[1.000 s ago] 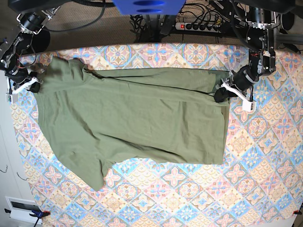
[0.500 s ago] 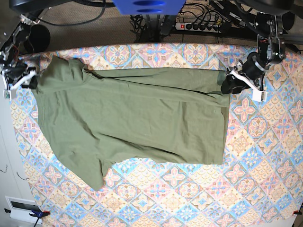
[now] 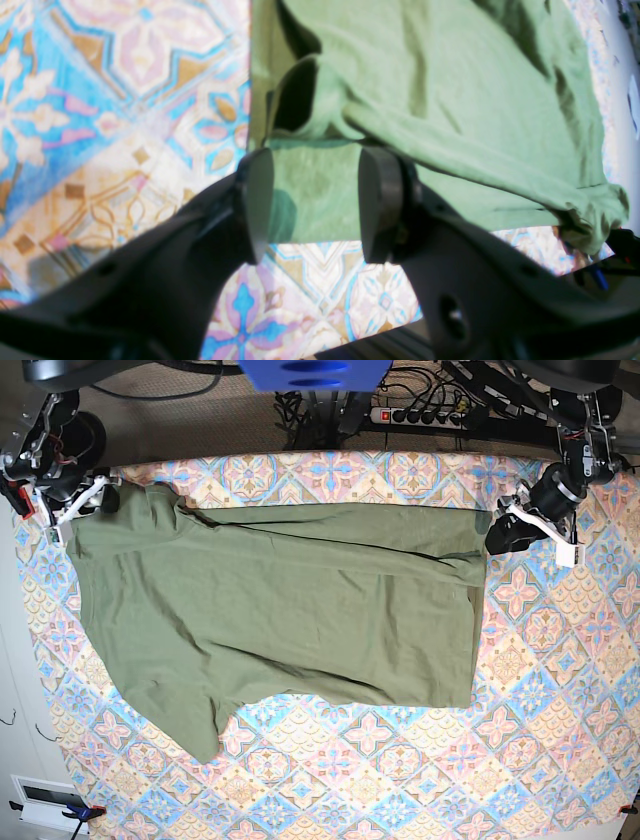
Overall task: Layout the t-shirt on the table in an organized manner, then fold the t-shirt properly
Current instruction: 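Hold the shirt hem with both grippers and adjust the grip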
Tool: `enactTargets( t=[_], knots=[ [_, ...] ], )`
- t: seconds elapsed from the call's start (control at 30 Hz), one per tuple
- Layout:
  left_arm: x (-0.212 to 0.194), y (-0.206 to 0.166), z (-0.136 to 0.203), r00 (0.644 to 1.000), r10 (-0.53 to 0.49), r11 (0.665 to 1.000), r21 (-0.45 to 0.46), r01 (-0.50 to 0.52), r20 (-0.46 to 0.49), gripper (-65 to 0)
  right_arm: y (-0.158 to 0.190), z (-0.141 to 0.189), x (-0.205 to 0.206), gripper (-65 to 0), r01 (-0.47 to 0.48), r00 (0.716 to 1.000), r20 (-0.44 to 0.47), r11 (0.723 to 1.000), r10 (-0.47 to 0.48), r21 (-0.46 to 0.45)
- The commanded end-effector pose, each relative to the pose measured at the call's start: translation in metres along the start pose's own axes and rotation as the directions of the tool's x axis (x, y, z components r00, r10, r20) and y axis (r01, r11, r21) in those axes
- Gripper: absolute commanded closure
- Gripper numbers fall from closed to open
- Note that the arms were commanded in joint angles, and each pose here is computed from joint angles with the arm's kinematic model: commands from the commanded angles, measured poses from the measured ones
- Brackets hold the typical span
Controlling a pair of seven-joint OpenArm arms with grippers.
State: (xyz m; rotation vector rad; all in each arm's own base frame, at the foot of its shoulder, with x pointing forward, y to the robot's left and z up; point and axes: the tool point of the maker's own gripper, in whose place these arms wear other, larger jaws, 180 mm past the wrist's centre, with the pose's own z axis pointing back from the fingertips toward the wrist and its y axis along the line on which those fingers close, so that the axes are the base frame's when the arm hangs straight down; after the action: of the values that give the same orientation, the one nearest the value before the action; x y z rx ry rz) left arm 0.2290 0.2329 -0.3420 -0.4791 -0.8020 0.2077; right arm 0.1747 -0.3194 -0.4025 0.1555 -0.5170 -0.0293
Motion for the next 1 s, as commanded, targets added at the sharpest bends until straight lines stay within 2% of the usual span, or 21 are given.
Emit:
enactTargets(
  t=[0.0, 0.13, 0.23, 0.37, 0.47, 0.53, 0.6, 0.67, 0.7, 0.8, 0.87, 0.97],
  knots=[
    [0.012, -0.004, 0.004, 0.999, -0.023, 1.000, -0.014, 0.024, 0.031, -27.5, -0.006, 0.005, 0.010, -30.6, -0.011, 1.000, 0.027, 1.000, 0.011, -0.008],
    [0.012, -0.005, 0.004, 0.999, -0.023, 1.000, -0.015, 0.024, 0.030, -27.5, -0.005, 0.002, 0.004, -30.7, -0.001, 1.000, 0.014, 1.000, 0.001, 0.000],
    [0.011, -0.005, 0.003, 0.999, -0.022, 1.000, -0.016, 0.022, 0.030, -27.5, 0.009, -0.006, -0.002, -30.7, -0.008, 1.000, -0.007, 0.999, 0.008, 0.038],
    [0.011, -0.004, 0.003, 0.999, -0.021, 1.000, -0.015, 0.021, 0.030, -27.5, 0.023, -0.012, -0.023, -30.7, -0.024, 0.996, -0.081, 0.997, 0.030, 0.074],
    [0.012, -0.004, 0.003, 0.999, -0.023, 1.000, -0.015, 0.023, 0.031, -27.5, 0.024, -0.012, -0.028, -30.1, -0.021, 0.995, -0.092, 0.997, 0.028, 0.075],
    [0.013, -0.004, 0.003, 0.999, -0.023, 1.000, -0.015, 0.024, 0.032, -27.5, 0.027, -0.013, -0.027, -25.2, -0.019, 0.996, -0.086, 0.996, 0.026, 0.082],
    [0.013, -0.004, 0.003, 0.999, -0.023, 1.000, -0.015, 0.024, 0.032, -27.5, 0.029, -0.013, -0.026, -15.2, -0.015, 0.996, -0.082, 0.996, 0.022, 0.087],
    [0.012, -0.004, 0.003, 0.999, -0.022, 1.000, -0.015, 0.023, 0.031, -27.5, 0.034, -0.012, -0.021, -6.6, 0.001, 0.998, -0.057, 0.993, 0.005, 0.114],
    [0.012, -0.004, 0.003, 0.999, -0.021, 1.000, -0.014, 0.022, 0.031, -27.5, 0.038, -0.012, -0.017, -4.5, 0.018, 0.999, -0.037, 0.990, -0.013, 0.139],
    [0.012, -0.003, 0.003, 0.999, -0.020, 1.000, -0.013, 0.021, 0.031, -27.5, 0.038, 0.000, 0.003, -4.1, 0.095, 0.992, 0.063, 0.976, -0.109, 0.198],
    [0.012, -0.004, 0.003, 0.999, -0.019, 1.000, -0.015, 0.020, 0.030, -27.5, 0.031, 0.013, 0.019, -4.0, 0.143, 0.974, 0.141, 0.964, -0.178, 0.226],
    [0.012, -0.004, 0.003, 0.999, -0.019, 1.000, -0.015, 0.020, 0.030, -27.5, 0.017, 0.026, 0.025, -4.0, 0.177, 0.962, 0.170, 0.961, -0.215, 0.215]
  ],
)
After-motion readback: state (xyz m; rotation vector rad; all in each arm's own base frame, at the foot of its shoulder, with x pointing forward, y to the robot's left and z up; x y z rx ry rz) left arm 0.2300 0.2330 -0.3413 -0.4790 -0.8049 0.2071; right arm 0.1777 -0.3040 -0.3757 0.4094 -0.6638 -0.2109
